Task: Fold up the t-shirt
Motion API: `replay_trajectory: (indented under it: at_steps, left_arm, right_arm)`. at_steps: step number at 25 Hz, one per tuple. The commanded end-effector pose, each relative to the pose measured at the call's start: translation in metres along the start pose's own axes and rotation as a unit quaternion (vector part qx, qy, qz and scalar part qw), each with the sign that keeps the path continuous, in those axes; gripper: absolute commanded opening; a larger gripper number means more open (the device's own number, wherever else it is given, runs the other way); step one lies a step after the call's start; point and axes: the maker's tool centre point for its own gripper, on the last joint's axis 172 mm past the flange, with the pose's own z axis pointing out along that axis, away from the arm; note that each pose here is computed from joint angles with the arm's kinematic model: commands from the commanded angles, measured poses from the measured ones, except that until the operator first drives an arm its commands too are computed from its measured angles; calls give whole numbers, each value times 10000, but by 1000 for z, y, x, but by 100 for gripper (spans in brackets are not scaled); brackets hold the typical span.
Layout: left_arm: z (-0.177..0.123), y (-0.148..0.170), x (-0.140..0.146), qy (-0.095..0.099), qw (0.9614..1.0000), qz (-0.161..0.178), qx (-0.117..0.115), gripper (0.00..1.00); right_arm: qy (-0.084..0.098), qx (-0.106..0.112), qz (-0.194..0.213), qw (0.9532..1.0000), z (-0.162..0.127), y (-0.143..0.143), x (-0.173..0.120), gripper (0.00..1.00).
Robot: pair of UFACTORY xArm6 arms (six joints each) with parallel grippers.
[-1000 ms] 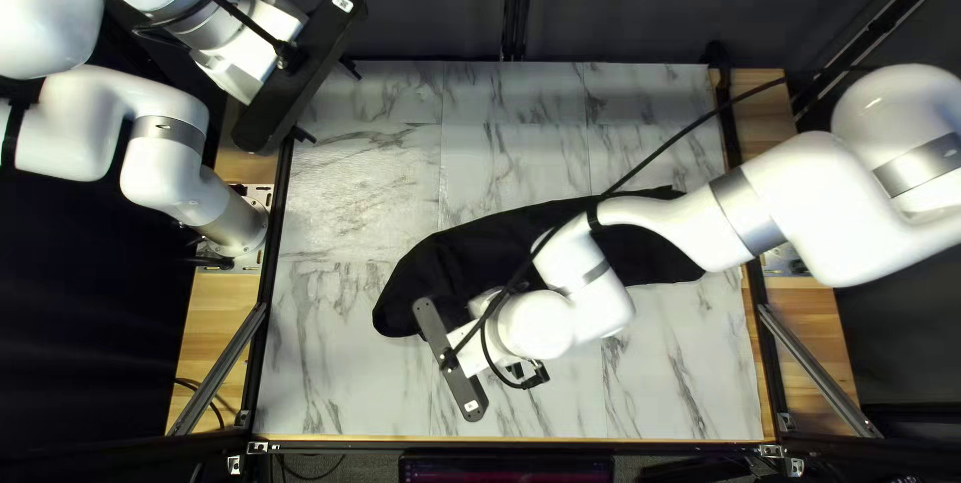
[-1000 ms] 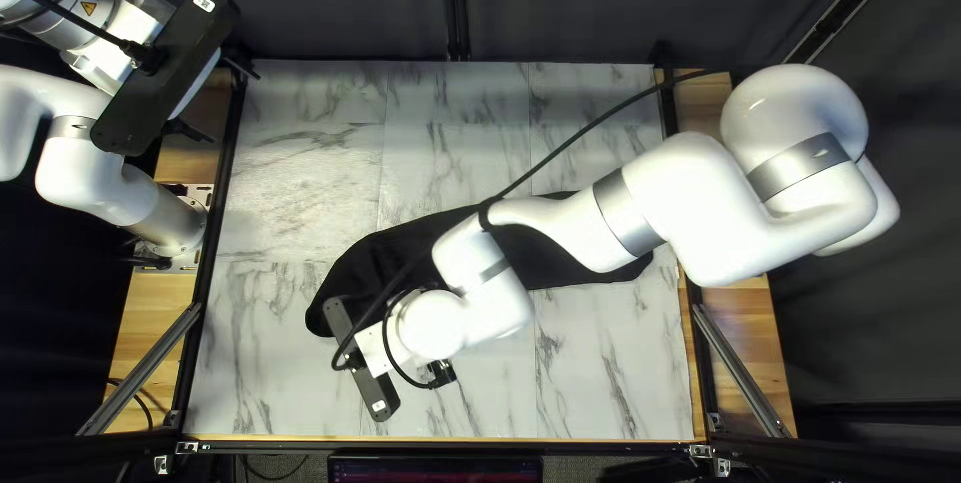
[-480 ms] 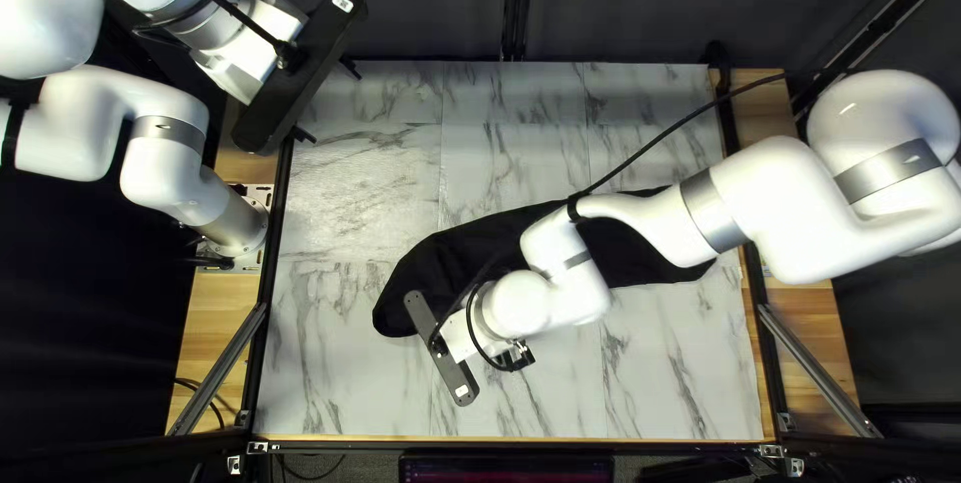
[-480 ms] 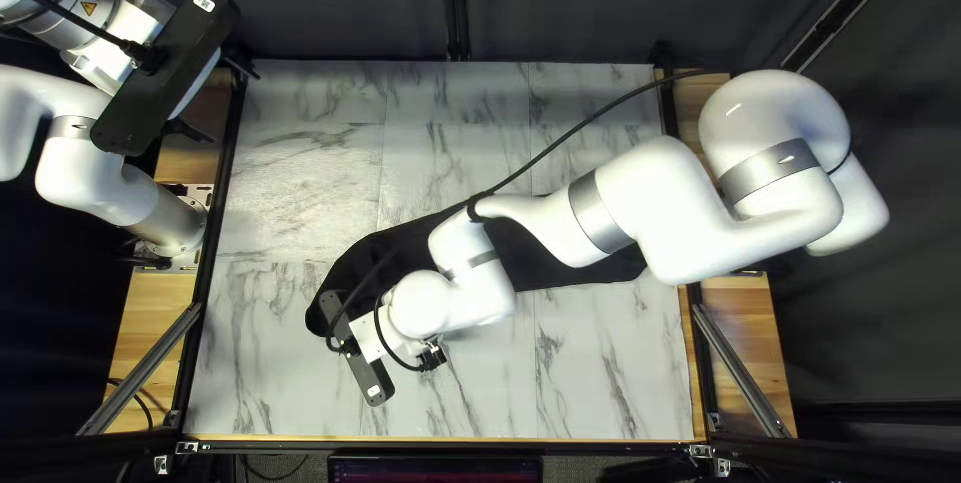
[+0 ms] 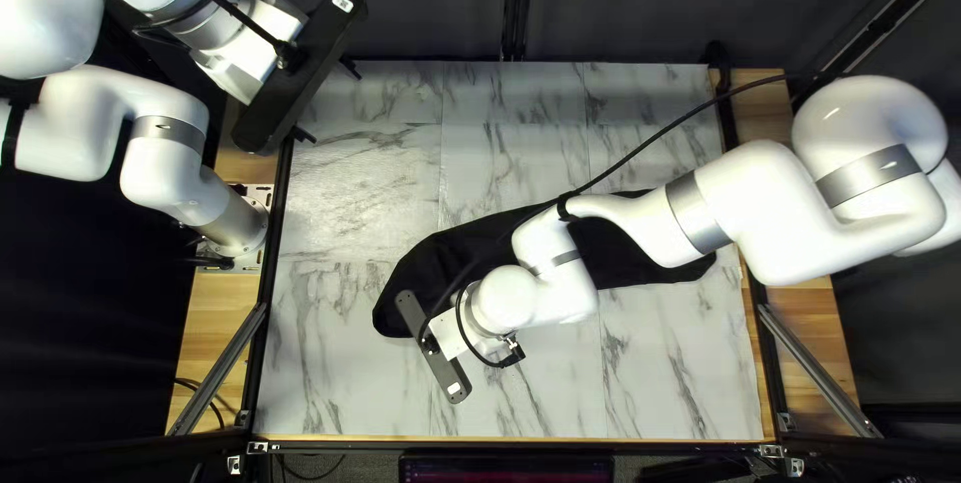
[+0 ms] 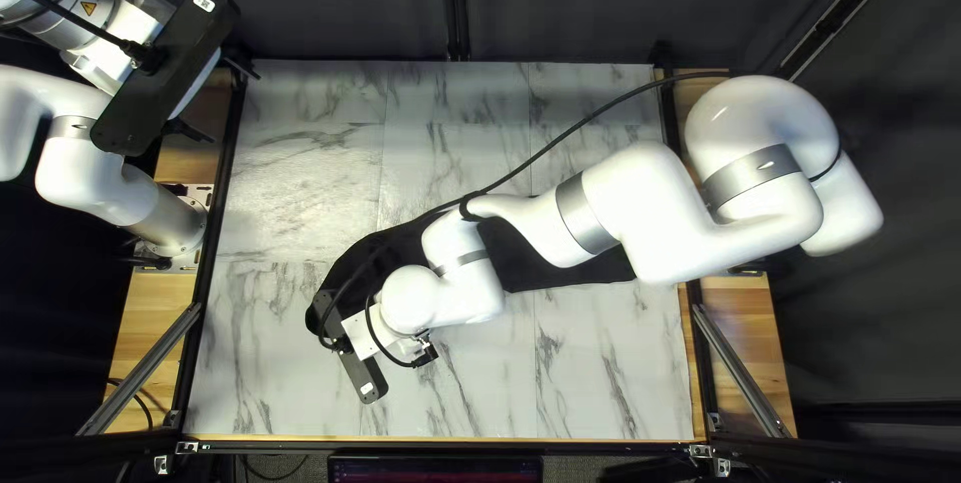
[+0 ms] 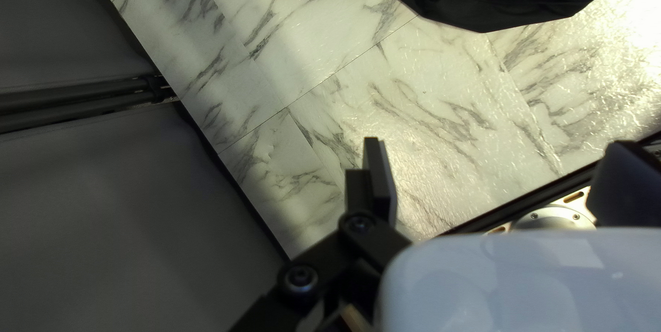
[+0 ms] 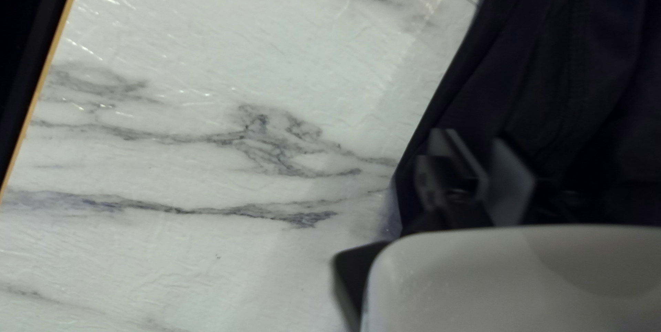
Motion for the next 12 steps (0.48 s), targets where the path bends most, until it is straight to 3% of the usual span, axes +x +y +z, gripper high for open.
replay_trajectory:
  at_steps: [1, 12]
  left_arm:
    - [0, 0, 0, 0, 10000, 0, 0, 100]
    - [0, 0, 0, 0, 10000, 0, 0, 100]
  right_arm:
    - [2, -133, -101, 9999, -10, -2, 23, 0]
    - [248, -388, -399, 9981, -14, -21, 90, 0]
